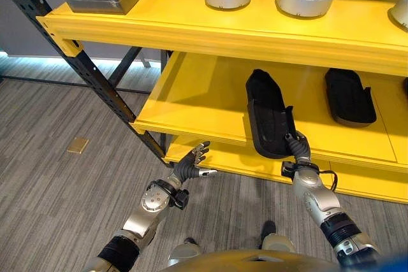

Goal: Move parts from the plastic box to the shelf.

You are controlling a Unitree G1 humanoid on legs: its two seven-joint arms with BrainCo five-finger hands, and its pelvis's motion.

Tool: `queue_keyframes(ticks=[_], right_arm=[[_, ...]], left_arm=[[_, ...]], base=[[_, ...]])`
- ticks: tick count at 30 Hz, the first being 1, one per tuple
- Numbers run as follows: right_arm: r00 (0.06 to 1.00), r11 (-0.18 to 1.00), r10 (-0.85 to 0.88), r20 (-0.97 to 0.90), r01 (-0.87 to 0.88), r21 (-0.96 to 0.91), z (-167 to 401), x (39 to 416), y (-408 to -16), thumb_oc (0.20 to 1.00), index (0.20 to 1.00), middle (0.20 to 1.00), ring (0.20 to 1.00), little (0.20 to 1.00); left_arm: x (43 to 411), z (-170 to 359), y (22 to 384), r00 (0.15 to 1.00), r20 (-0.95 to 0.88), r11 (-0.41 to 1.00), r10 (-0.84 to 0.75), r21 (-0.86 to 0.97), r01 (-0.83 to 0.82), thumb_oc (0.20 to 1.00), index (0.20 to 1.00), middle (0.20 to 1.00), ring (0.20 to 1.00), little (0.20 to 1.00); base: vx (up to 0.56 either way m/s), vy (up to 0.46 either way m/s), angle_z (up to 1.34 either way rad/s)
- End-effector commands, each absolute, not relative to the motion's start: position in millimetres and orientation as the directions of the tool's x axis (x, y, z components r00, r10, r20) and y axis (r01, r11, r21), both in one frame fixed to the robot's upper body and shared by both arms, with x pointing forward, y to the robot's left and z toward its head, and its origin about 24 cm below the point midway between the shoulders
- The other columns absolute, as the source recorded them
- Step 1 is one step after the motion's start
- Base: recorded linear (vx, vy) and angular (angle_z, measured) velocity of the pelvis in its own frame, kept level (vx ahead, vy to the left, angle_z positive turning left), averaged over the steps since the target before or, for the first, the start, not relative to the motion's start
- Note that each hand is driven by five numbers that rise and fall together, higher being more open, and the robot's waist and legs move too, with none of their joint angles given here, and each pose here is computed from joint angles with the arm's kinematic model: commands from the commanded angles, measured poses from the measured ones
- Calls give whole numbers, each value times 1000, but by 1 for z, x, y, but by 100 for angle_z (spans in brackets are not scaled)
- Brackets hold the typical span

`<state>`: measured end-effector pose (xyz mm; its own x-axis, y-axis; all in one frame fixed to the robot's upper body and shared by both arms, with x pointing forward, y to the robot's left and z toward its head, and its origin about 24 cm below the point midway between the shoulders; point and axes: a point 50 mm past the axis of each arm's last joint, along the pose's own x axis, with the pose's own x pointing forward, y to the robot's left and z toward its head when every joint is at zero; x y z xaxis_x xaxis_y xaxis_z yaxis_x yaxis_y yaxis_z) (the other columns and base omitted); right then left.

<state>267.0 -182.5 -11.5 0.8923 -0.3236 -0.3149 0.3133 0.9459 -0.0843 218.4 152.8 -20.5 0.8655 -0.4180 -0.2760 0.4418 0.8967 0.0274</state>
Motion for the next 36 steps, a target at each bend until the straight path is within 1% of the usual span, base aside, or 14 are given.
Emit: queue_keyframes(ticks=[1, 11, 12, 17, 23, 29, 36], right_arm=[[915, 923, -382, -133, 386, 5, 37, 303, -196, 200, 200, 200, 200, 200], [859, 875, -479, -181, 484, -15, 54, 333, -222, 200, 200, 200, 200, 200], [837, 854, -515, -185, 519, -27, 62, 341, -229, 200, 200, 200, 200, 200], [807, 823, -567, -165, 561, -83, 85, 359, -245, 200, 200, 200, 200, 200], [790, 801, -598, -133, 586, -124, 100, 368, -257, 200, 200, 200, 200, 200], [780, 784, -619, -94, 609, -119, 120, 377, -262, 200, 200, 200, 200, 200], [769, 766, -638, -43, 629, -135, 140, 385, -259, 200, 200, 200, 200, 200]], left_arm=[[227, 2, 146, 865, -175, 875, -471, 30, 483, 1000, 1000, 1000, 1000, 1000], [235, 6, 139, 839, -193, 855, -508, 4, 518, 1000, 1000, 1000, 1000, 1000], [237, 7, 138, 836, -193, 852, -514, -2, 524, 1000, 1000, 1000, 1000, 1000], [245, 17, 135, 829, -168, 842, -533, -1, 540, 1000, 1000, 1000, 1000, 1000], [253, 27, 131, 838, -130, 846, -529, 1, 534, 1000, 1000, 1000, 1000, 1000], [258, 32, 127, 832, -106, 836, -545, 3, 549, 1000, 1000, 1000, 1000, 1000], [262, 35, 125, 847, -90, 850, -524, 8, 527, 1000, 1000, 1000, 1000, 1000]], base=[[-34, -12, -1], [-12, 0, 0], [0, 0, 0], [-68, 45, 5], [-55, 38, 10], [-50, 19, 1], [-26, 6, -1]])
